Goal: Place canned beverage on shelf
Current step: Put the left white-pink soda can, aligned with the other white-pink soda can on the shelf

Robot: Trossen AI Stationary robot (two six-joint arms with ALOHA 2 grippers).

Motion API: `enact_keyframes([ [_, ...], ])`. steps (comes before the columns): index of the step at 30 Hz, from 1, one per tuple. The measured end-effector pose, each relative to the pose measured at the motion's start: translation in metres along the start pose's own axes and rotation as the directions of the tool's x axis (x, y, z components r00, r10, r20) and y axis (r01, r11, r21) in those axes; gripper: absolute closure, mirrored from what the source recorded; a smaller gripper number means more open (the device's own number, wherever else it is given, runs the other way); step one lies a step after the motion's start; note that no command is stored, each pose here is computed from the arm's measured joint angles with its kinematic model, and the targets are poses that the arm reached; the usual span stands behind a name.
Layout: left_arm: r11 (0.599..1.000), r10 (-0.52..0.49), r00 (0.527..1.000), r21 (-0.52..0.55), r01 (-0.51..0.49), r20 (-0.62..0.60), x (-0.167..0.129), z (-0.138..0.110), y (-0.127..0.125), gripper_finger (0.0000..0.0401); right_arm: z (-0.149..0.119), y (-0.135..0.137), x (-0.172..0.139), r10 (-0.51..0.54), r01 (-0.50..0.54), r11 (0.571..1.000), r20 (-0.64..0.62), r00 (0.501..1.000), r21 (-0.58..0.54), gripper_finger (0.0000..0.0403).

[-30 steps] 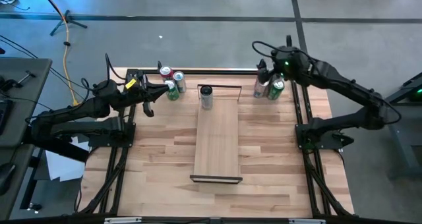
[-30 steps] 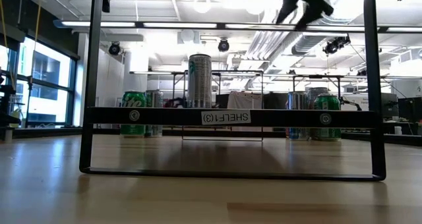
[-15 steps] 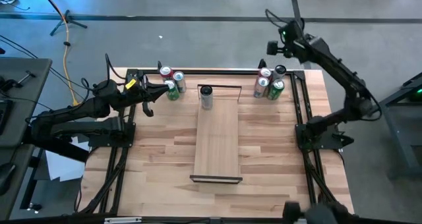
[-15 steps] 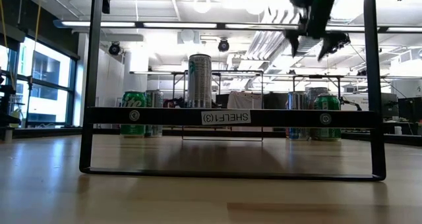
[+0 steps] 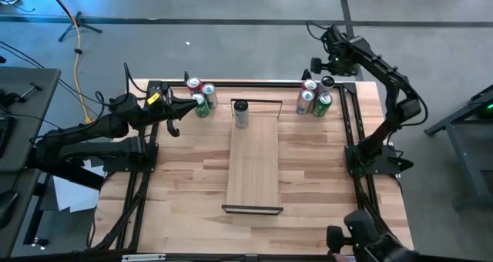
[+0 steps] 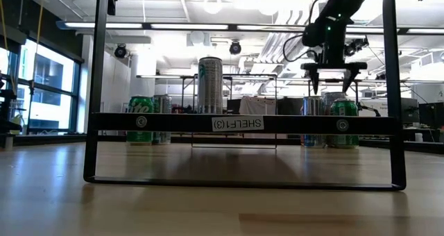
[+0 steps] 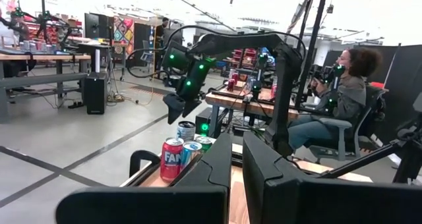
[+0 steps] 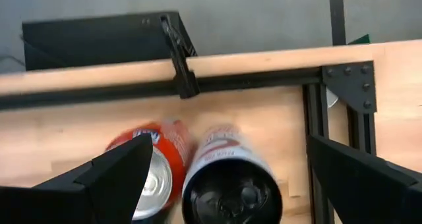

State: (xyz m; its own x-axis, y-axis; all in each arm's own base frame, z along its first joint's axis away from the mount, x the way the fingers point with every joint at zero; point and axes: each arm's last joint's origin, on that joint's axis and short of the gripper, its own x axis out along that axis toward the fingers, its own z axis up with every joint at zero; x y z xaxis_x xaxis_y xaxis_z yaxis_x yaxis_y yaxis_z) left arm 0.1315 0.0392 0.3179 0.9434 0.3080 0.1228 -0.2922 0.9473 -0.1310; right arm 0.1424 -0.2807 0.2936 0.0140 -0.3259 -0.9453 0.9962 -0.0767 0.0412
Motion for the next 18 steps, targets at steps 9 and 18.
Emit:
enact_keyframes([
  [9, 1.000, 0.004, 1.000, 0.013, -0.003, -0.024, 0.000, -0.002, 0.000, 0.0401, -0.011, -0.005, 0.000, -0.032, 0.025, 0.998, -0.129, 0.991, -0.052, 0.0015],
  [18, 1.000, 0.007, 0.999, 0.028, -0.006, -0.041, 0.000, -0.004, 0.001, 0.0401, -0.012, -0.005, 0.001, -0.037, 0.031, 0.999, -0.144, 0.989, -0.043, 0.0015],
])
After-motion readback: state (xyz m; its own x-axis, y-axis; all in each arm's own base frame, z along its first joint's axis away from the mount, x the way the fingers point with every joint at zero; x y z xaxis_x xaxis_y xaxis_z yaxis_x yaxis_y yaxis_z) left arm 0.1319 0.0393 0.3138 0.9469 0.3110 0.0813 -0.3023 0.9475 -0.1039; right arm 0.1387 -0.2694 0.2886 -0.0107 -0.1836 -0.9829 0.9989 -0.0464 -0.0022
